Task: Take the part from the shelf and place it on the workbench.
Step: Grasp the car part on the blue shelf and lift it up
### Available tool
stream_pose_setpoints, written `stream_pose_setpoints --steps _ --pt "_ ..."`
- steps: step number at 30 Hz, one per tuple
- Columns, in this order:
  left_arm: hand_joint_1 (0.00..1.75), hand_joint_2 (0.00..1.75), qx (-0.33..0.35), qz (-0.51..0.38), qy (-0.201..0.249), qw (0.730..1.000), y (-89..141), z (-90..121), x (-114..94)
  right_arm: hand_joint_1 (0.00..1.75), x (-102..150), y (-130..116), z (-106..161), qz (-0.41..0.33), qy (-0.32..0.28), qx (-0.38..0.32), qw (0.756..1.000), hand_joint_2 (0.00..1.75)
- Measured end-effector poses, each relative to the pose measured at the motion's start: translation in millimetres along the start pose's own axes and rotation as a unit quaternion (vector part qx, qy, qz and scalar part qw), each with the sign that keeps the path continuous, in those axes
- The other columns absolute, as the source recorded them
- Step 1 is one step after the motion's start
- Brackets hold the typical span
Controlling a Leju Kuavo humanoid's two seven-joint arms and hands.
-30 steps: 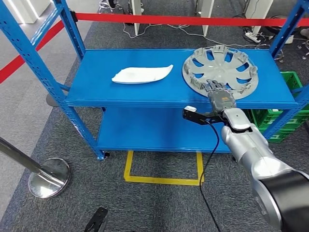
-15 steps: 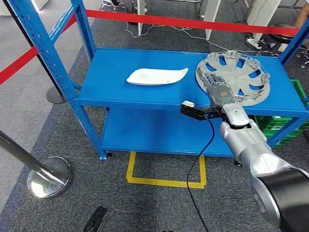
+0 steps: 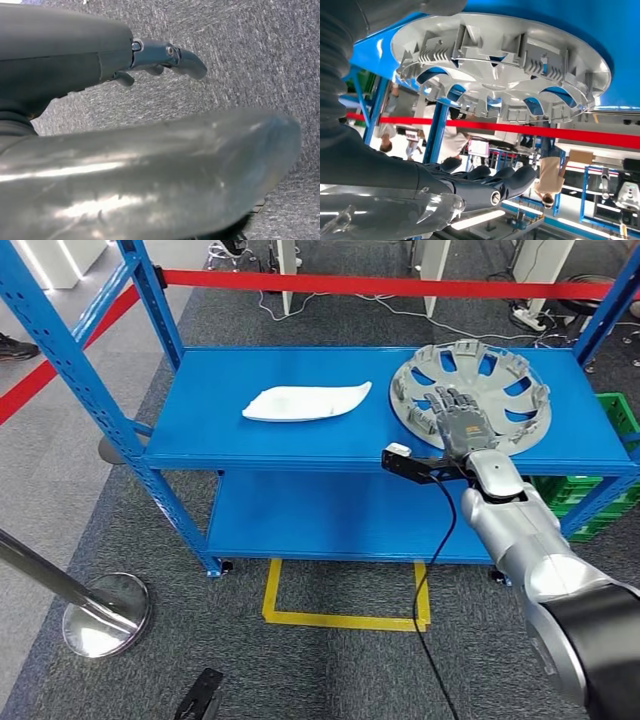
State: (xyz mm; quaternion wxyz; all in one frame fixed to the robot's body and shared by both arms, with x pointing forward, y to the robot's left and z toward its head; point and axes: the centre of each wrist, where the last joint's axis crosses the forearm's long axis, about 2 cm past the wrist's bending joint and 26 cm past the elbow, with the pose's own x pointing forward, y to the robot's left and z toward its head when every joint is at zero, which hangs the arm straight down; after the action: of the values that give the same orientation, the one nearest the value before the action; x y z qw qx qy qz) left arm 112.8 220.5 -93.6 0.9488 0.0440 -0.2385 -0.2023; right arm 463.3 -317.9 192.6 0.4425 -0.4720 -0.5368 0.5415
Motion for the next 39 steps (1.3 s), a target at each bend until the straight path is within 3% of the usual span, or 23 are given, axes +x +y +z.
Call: stream_pose_setpoints --steps 6,19,39 --pt "0.00 0.00 0.000 -0.001 -0.001 1.000 0 0 1 0.00 -1 3 1 0.007 0.015 0.018 1.000 1.75" --pt "0.00 0.00 -0.002 -0.008 -0.002 1.000 0 0 2 0.00 -42 12 15 0.027 0.084 0.068 0.994 1.75" --pt "0.00 0.00 -0.001 -0.010 -0.001 1.000 2 -1 2 0.00 -48 5 13 0.030 0.086 0.060 0.994 1.75"
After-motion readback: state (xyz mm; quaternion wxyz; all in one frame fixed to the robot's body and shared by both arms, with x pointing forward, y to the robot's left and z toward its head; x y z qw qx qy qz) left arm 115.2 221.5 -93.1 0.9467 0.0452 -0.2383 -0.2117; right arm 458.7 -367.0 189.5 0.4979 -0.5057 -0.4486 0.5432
